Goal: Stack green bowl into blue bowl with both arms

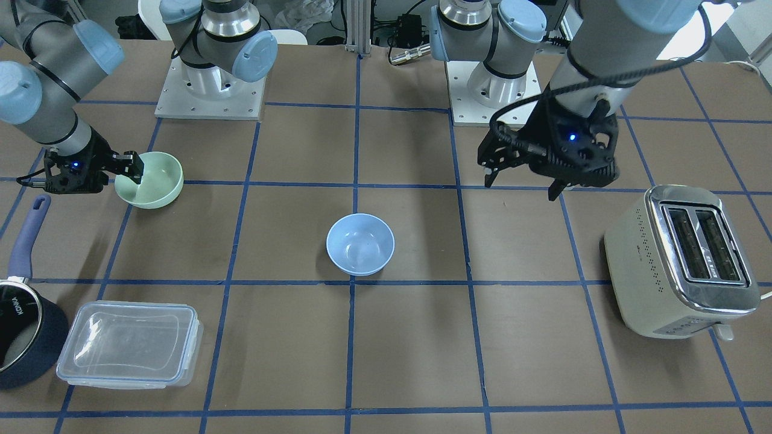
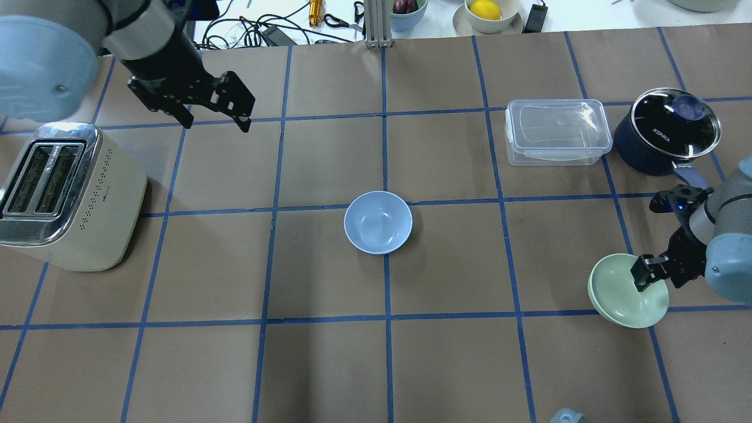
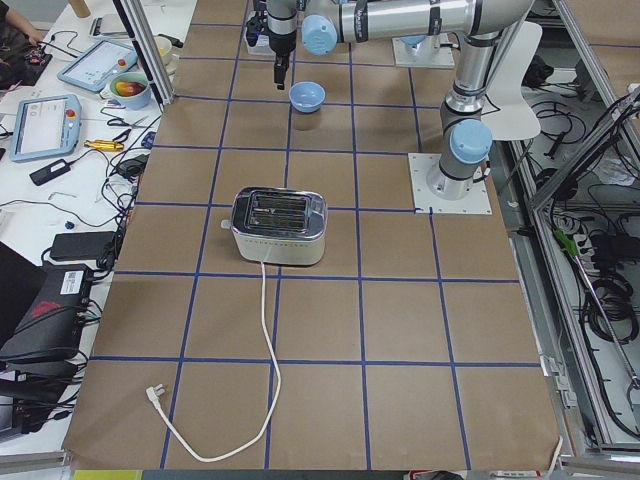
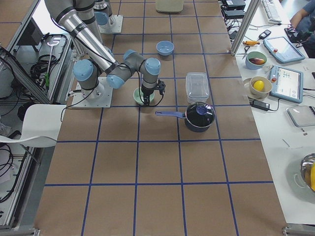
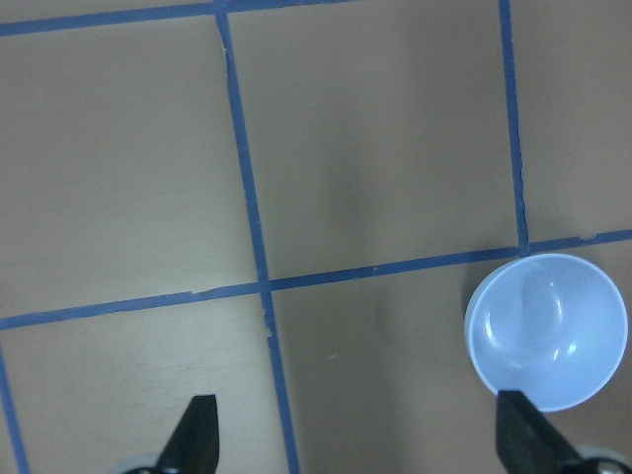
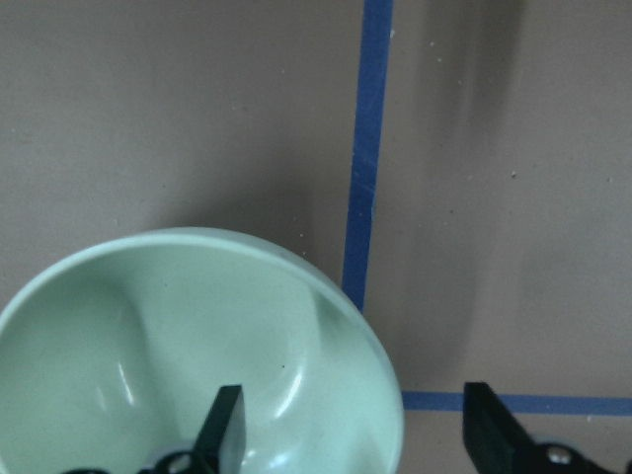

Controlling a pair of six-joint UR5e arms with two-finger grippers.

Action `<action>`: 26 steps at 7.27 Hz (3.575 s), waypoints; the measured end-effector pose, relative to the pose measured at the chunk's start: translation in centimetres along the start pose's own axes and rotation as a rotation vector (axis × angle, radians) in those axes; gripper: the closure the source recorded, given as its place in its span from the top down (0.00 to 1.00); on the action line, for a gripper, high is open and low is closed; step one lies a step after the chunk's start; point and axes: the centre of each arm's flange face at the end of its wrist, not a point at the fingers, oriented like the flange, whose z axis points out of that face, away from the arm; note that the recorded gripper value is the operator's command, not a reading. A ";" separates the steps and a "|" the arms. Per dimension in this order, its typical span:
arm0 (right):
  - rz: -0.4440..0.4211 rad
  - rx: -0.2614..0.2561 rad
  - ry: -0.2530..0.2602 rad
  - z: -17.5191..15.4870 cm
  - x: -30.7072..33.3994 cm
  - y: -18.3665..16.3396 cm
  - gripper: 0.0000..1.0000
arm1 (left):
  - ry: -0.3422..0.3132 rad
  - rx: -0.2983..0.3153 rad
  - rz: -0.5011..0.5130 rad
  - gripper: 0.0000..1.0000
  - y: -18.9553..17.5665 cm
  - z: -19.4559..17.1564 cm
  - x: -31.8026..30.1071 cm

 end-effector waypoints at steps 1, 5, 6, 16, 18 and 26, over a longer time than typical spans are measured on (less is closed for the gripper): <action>-0.009 -0.009 0.010 0.1 0.1 0.1 0.00 | -0.004 0.008 0.011 1.00 0.8 -1.9 0.0; 0.006 0.044 -0.050 -3.0 0.4 -1.2 0.00 | -0.020 0.022 -0.013 1.00 2.0 -3.8 0.3; 0.051 0.084 -0.152 -6.1 -0.7 -2.7 0.00 | -0.040 0.019 -0.042 1.00 2.4 -4.0 0.1; 0.283 -0.007 -0.290 -10.8 -37.3 -13.4 0.00 | -0.057 0.037 -0.102 1.00 3.1 -4.9 0.3; 0.279 -0.019 -0.257 -9.2 -37.8 -13.6 0.00 | -0.056 0.038 -0.105 1.00 3.1 -4.9 0.3; 0.236 0.091 -0.182 -13.2 -36.9 -15.0 1.00 | -0.057 0.040 -0.106 1.00 3.0 -4.9 0.1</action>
